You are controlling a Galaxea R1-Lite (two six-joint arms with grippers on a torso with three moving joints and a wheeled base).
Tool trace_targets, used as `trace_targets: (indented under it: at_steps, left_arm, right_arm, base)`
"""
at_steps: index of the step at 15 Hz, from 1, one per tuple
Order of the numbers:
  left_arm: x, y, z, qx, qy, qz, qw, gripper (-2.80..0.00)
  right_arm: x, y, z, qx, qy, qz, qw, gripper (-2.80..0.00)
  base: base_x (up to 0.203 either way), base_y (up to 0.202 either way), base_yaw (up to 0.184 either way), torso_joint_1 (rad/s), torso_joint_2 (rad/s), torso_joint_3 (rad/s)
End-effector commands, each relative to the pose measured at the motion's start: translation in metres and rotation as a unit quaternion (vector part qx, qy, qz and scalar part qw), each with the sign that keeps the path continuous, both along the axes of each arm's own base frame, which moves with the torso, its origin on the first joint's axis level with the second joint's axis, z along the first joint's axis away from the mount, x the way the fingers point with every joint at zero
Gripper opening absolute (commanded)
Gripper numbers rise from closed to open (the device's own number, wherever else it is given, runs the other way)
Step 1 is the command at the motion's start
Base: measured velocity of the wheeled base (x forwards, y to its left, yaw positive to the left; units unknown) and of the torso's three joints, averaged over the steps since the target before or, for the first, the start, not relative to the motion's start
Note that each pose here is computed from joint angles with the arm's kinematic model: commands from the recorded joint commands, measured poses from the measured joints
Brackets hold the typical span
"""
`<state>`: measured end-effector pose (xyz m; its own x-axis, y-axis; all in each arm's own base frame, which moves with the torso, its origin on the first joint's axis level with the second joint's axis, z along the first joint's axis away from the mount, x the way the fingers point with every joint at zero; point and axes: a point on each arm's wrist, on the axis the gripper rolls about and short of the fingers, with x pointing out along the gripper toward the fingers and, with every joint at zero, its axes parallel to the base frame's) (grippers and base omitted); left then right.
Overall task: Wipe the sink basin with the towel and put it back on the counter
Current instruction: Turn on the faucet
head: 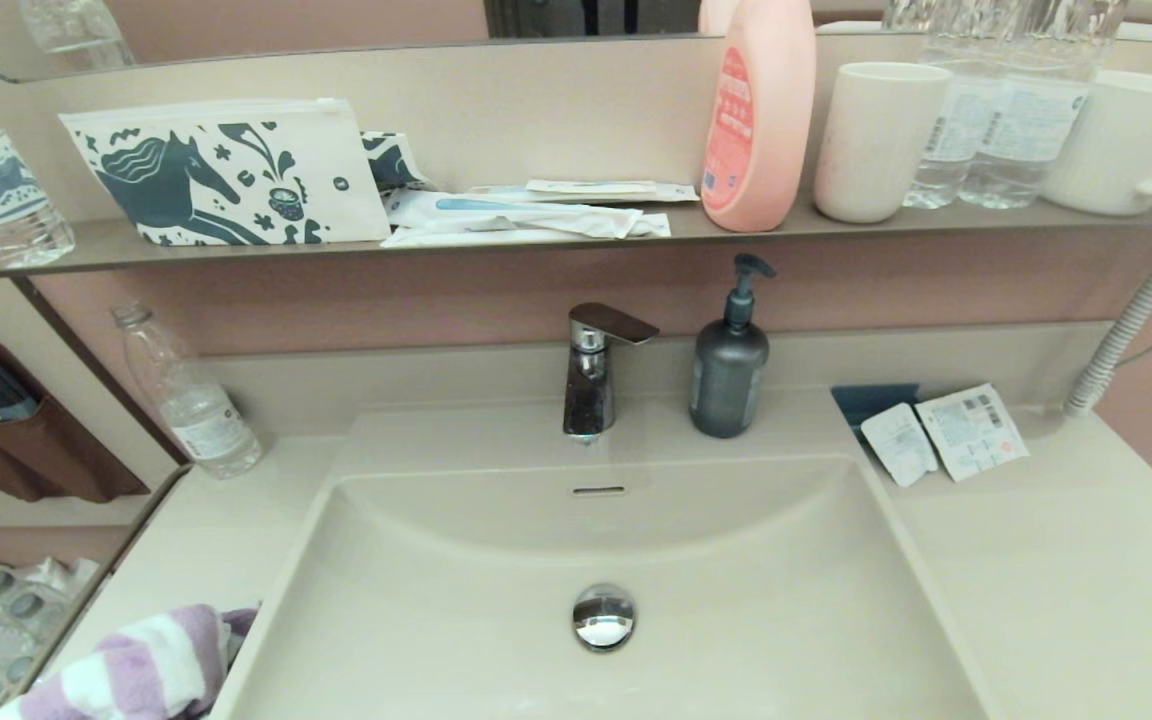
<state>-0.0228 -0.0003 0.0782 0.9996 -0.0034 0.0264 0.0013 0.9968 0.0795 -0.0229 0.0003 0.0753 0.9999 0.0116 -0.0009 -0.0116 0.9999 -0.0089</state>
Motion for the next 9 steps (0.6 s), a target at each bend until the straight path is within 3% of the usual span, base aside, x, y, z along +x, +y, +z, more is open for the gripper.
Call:
trace_targets:
  at_steps: [1,9]
  left_arm:
    - [0.0001,0.0,0.0001,0.0,0.0,0.0,1.0,-2.8]
    - [0.0,0.0,0.0001,0.0,0.0,0.0,1.0,-2.8]
  right_arm:
    - [0.0001,0.0,0.0,0.0,0.0,0.0,1.0,-2.8]
    - [0.0001,0.0,0.0,-0.002,0.0,0.0,1.0,-2.8]
  base:
    - [0.0,0.0,0.0,0.0,0.0,0.0]
    - [0.0,0.0,0.0,0.0,0.0,0.0]
